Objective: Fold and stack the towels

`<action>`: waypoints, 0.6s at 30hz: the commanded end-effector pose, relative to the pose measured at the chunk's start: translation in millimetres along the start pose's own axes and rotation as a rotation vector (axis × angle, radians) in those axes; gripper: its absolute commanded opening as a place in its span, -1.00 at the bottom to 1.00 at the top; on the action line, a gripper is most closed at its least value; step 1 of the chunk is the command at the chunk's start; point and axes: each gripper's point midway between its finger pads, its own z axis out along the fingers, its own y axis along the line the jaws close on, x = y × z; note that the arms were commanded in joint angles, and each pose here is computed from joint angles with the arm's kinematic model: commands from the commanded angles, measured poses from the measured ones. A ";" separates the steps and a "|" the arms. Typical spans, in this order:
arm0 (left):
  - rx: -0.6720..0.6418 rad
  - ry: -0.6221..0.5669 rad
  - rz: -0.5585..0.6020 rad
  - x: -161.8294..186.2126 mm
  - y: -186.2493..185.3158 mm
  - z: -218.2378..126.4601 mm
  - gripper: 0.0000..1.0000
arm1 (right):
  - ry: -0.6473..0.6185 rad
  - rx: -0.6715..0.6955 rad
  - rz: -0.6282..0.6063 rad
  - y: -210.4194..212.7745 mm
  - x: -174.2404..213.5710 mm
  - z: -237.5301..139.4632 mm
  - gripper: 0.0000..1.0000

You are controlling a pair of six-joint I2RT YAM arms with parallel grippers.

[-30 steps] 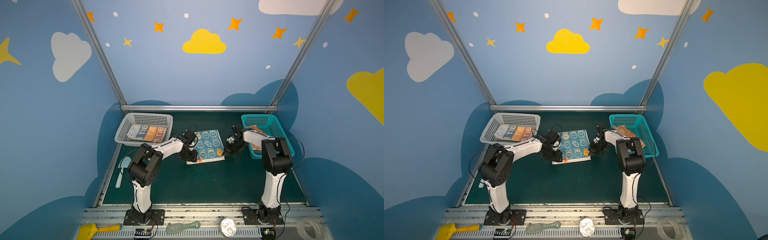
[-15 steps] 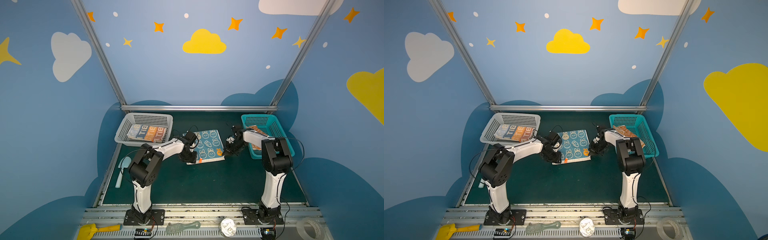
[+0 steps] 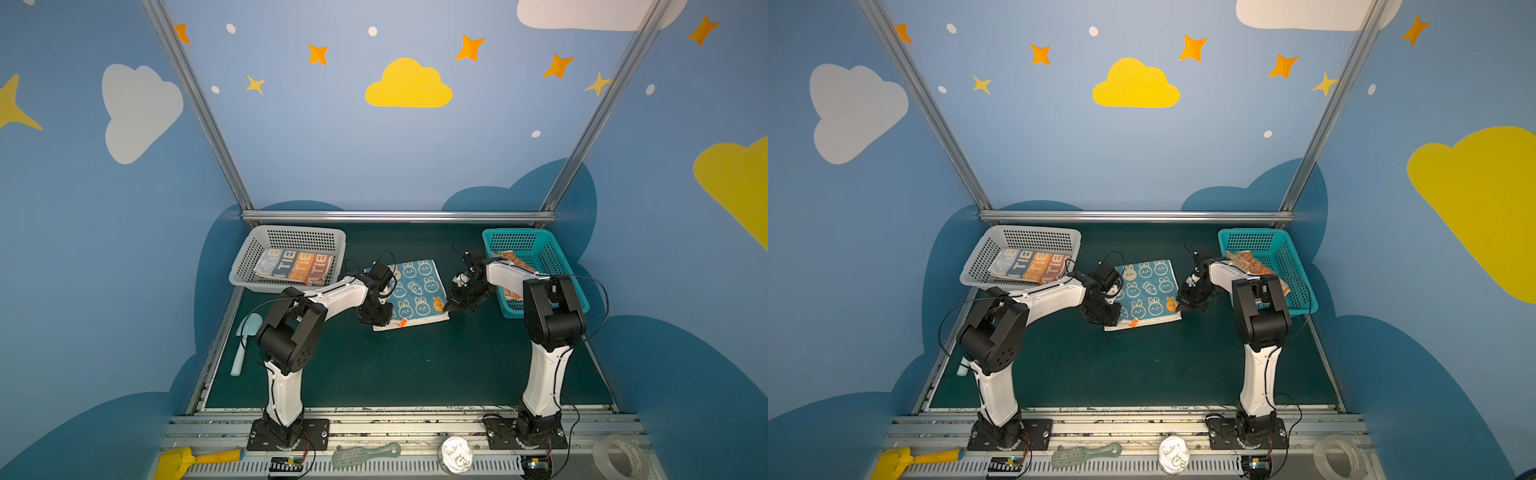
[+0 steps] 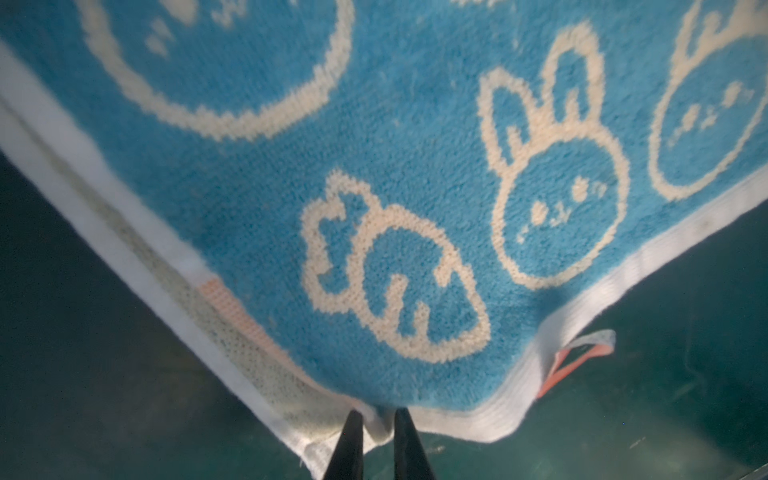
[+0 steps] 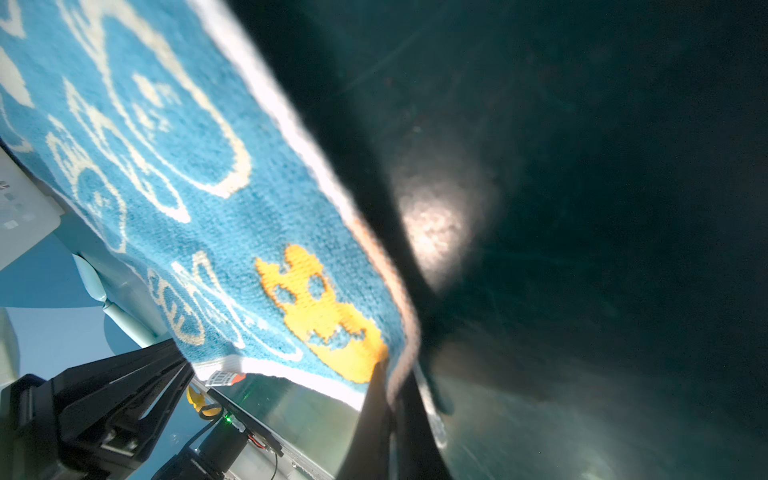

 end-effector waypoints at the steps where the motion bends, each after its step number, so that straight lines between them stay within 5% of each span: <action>1: -0.013 0.038 0.005 7.7 3.7 6.5 -0.81 | 0.019 0.011 -0.002 -1.0 10.0 4.1 -1.00; 18: -0.036 -0.064 0.028 -11.1 10.4 -40.1 -0.94 | -0.003 -0.014 -0.022 11.3 10.0 -10.5 -1.00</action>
